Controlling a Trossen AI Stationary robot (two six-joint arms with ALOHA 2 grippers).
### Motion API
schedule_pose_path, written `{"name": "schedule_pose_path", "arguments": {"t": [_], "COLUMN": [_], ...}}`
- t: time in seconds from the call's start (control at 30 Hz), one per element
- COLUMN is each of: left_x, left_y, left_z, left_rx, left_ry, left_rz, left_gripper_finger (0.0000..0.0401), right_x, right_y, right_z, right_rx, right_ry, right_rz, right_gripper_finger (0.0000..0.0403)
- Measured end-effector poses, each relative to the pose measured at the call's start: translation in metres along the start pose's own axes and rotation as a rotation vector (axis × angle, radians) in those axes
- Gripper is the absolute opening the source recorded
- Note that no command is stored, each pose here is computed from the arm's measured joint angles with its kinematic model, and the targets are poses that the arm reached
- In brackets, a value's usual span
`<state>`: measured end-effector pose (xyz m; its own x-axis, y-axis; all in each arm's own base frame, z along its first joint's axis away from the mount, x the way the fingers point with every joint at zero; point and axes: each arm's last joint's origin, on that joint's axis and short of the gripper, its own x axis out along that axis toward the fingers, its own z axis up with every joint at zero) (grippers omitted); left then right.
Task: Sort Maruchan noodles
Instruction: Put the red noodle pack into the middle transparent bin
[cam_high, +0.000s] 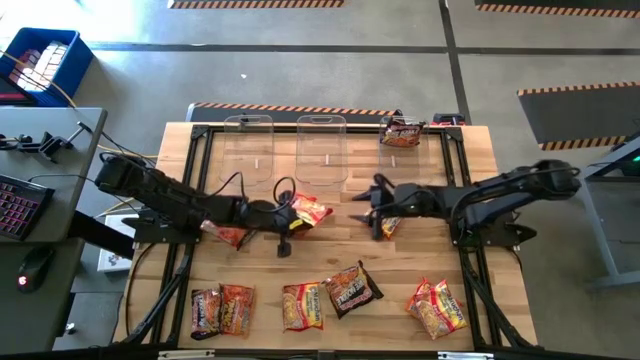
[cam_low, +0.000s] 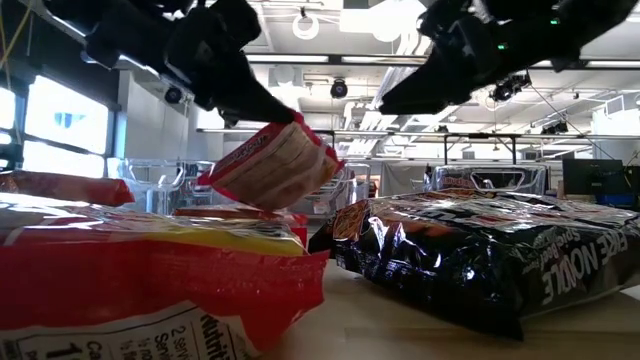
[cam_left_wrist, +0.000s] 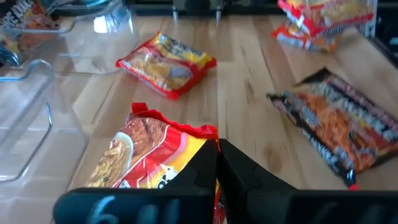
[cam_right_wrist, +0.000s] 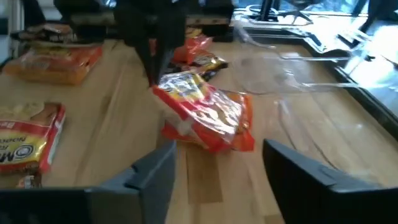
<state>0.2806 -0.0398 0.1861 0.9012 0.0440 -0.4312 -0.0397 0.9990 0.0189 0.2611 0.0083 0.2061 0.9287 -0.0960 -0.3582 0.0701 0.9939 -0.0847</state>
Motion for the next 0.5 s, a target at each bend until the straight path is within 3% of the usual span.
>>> {"name": "schedule_pose_path", "arguments": {"t": [0.17,0.5], "left_x": [0.001,0.002], "left_y": [0.005,0.005], "left_z": [0.008,0.014], "left_rx": [-0.028,-0.026], "left_ry": [-0.02,-0.045], "left_rz": [0.012,0.004], "left_gripper_finger": [0.0,0.0], "right_x": [0.031,0.09], "right_y": [0.006,0.011], "right_z": [0.012,0.02], "right_rx": [-0.064,-0.231], "right_ry": [0.025,0.158], "right_rz": [0.053,0.137], "right_gripper_finger": [0.0263,0.0266]}}
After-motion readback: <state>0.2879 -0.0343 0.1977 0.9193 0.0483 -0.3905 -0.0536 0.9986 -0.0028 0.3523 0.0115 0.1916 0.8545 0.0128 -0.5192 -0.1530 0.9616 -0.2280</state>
